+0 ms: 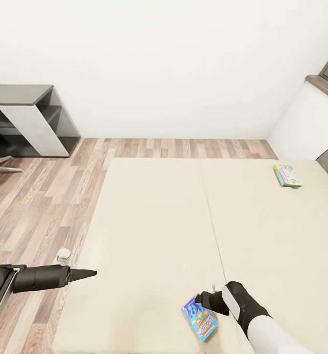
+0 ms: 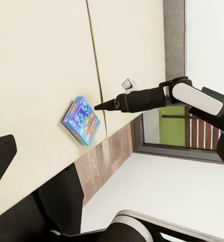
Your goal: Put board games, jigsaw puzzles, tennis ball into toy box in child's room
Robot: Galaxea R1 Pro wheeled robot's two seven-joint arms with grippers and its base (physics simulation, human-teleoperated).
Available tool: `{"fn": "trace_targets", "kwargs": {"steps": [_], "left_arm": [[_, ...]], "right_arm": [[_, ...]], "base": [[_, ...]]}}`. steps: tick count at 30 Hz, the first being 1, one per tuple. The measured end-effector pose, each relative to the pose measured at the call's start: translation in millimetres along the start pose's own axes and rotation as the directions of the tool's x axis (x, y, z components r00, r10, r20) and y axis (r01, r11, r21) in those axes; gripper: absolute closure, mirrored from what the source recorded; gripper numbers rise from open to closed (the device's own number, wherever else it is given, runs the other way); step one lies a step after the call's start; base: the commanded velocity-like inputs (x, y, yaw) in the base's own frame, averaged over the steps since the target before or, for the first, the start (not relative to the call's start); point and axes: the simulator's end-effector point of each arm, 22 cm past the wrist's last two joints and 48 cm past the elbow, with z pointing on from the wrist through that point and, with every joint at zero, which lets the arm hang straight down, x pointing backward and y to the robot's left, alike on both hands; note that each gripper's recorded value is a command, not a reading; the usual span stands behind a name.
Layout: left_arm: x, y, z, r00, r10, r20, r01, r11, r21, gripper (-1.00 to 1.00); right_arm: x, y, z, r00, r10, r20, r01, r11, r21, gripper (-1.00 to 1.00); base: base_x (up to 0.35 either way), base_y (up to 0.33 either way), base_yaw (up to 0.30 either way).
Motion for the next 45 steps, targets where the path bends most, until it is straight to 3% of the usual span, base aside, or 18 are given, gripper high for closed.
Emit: {"fn": "trace_targets", "kwargs": {"steps": [31, 45], "left_arm": [[5.7, 9.3, 4.9, 1.0, -0.023, -0.014, 0.023, 1.0, -0.003, -1.0], [5.6, 9.1, 5.0, 1.0, -0.023, -0.013, 0.023, 1.0, -0.002, -1.0]], "right_arm": [[6.3, -5.6, 9.0, 1.0, 0.008, -0.018, -0.008, 1.0, 0.007, -1.0], [-9.3, -7.8, 8.9, 0.999, -0.005, 0.054, 0.004, 1.0, 0.013, -1.0]], "base": [[0.0, 0.0, 0.0], [0.0, 0.0, 0.0]]}}
